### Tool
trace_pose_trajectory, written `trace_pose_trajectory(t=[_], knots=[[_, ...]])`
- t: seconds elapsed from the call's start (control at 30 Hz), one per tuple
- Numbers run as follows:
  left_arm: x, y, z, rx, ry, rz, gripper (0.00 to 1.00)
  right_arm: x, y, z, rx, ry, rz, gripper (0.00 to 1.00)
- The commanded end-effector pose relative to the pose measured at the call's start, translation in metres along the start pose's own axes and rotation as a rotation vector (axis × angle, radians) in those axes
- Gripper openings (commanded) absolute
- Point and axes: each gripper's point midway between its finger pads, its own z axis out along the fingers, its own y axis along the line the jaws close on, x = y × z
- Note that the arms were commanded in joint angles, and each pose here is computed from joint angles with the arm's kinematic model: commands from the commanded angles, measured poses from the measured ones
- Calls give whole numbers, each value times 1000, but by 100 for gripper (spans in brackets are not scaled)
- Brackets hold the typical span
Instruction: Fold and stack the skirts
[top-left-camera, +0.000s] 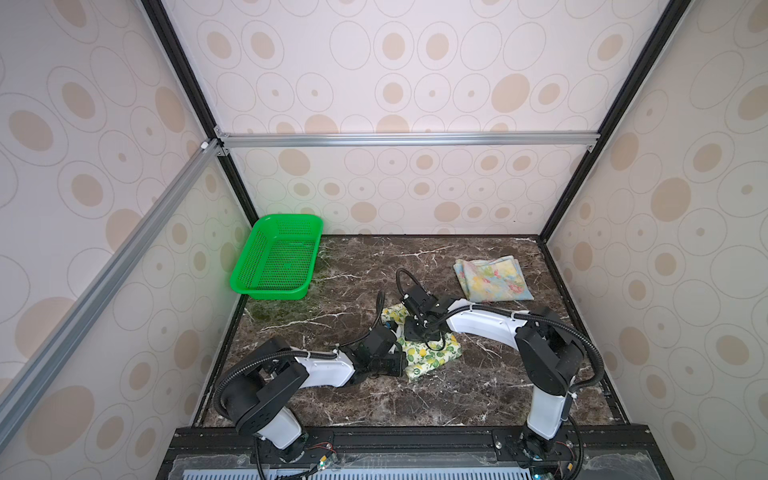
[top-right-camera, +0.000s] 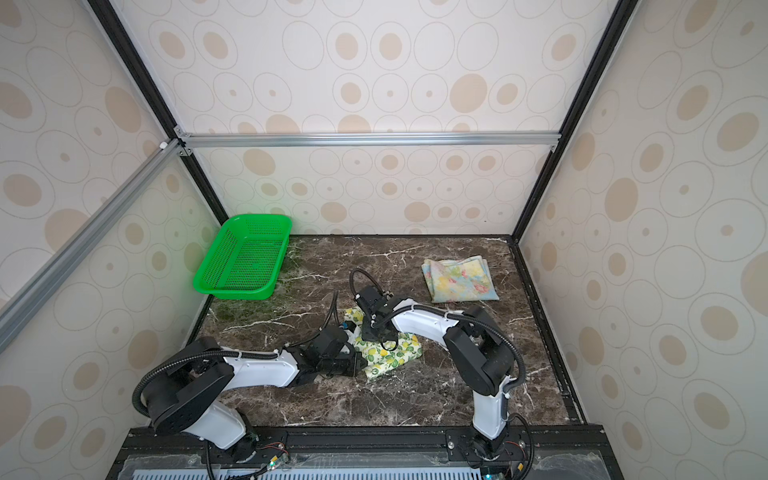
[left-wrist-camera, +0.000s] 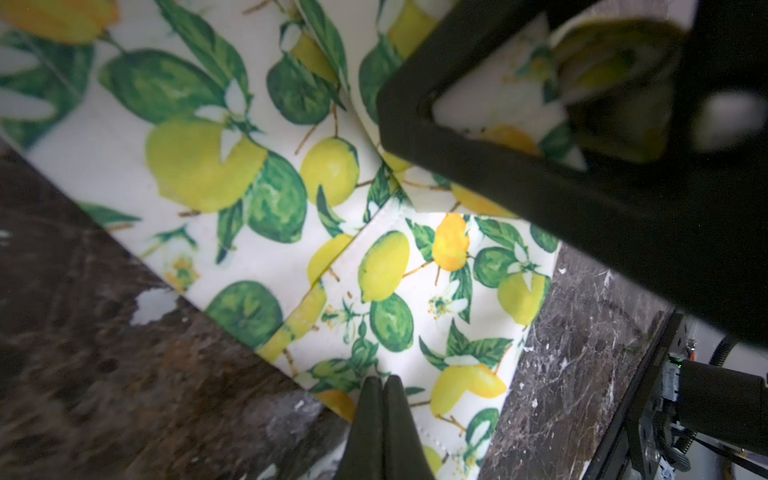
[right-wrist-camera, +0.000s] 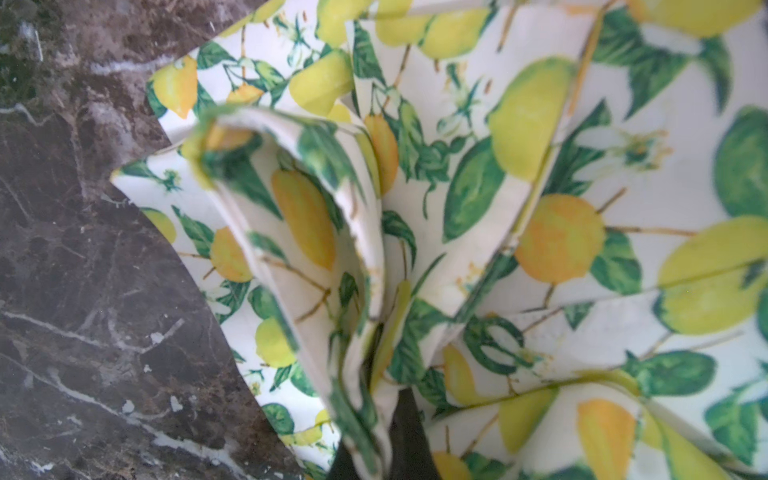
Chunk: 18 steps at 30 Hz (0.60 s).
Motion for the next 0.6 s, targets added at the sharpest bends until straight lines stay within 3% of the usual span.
trace_pose_trajectory(t=[0.0, 0.07, 0.17, 0.57], knots=[[-2, 6, -4, -57, -4, -5, 0, 13, -4, 9, 25, 35, 0, 15], [-8, 8, -11, -83, -20, 4, 0, 12, 0, 8, 14, 34, -2, 27], [-20, 11, -22, -114, -54, 5, 0, 11, 6, 3, -8, 27, -6, 35], [-49, 27, -36, -142, -131, -41, 0, -5, 35, -43, -145, -43, 3, 47]])
